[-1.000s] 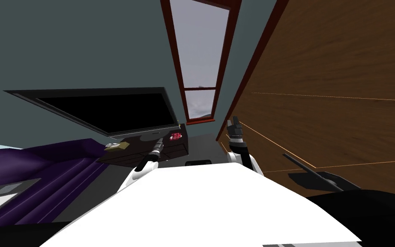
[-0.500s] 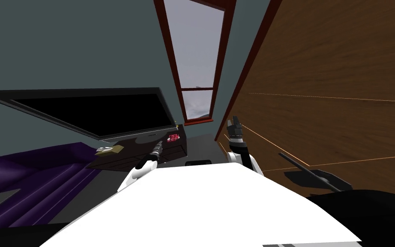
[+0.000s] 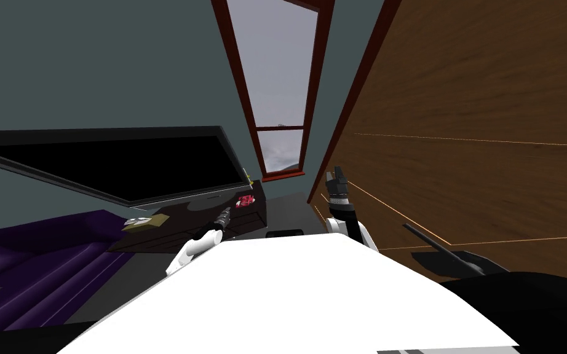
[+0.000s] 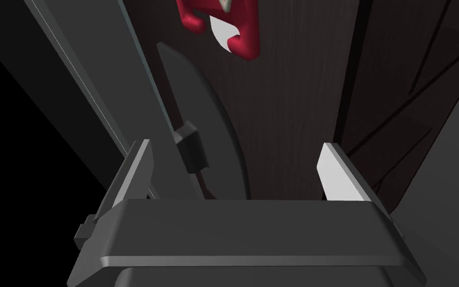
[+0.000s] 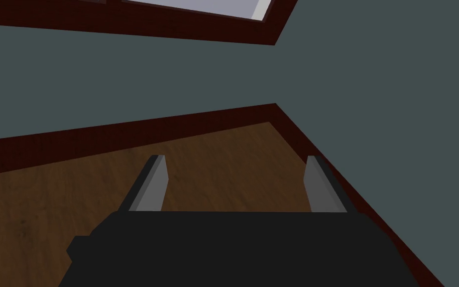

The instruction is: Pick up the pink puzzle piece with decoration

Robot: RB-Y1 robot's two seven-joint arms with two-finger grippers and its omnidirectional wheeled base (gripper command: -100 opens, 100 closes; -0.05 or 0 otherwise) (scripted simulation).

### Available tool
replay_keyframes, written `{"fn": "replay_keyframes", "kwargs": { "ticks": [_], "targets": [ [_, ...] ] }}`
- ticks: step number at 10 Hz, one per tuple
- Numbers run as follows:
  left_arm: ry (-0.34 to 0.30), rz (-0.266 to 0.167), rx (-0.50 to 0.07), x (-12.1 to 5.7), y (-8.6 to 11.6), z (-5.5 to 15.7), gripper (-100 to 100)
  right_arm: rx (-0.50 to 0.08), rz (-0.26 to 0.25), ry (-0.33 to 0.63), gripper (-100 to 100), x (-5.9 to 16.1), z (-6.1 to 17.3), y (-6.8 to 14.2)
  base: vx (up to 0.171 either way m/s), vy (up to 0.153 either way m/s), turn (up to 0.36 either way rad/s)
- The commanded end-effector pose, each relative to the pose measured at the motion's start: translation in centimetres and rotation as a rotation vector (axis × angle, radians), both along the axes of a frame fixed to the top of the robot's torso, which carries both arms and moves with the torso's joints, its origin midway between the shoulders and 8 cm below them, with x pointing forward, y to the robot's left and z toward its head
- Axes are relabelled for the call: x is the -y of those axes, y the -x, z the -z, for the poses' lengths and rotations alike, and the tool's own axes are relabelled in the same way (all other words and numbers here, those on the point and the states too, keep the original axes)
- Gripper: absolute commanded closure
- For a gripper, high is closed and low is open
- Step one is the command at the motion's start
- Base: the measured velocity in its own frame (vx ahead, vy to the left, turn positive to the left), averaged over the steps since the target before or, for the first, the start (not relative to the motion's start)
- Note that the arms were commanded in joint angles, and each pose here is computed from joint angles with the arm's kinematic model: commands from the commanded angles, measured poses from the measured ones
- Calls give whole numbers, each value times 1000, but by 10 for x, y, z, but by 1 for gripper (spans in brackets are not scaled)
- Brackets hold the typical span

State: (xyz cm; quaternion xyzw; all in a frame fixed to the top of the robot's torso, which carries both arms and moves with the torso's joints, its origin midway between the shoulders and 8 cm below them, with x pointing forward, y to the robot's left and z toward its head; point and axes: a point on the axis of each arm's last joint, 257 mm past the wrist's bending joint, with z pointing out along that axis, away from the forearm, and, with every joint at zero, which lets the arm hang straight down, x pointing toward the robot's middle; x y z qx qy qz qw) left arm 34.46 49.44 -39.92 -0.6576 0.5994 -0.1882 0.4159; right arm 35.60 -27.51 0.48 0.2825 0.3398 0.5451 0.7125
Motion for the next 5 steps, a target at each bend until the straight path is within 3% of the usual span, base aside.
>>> {"fn": "replay_keyframes", "kwargs": {
  "ticks": [1,2,3,5],
  "targets": [
    [17,-18,-36,-3,5,8,-100,0,0,0,0,0,0,0,61,-23,-11],
    [39,-48,-68,-12,10,18,-100,0,0,0,0,0,0,0,71,-21,-16],
    [43,-49,-79,-12,12,20,-100,0,0,0,0,0,0,0,66,-17,-7],
    [95,-112,-139,-27,21,38,-100,0,0,0,0,0,0,0,114,-25,-1]
  ]
}}
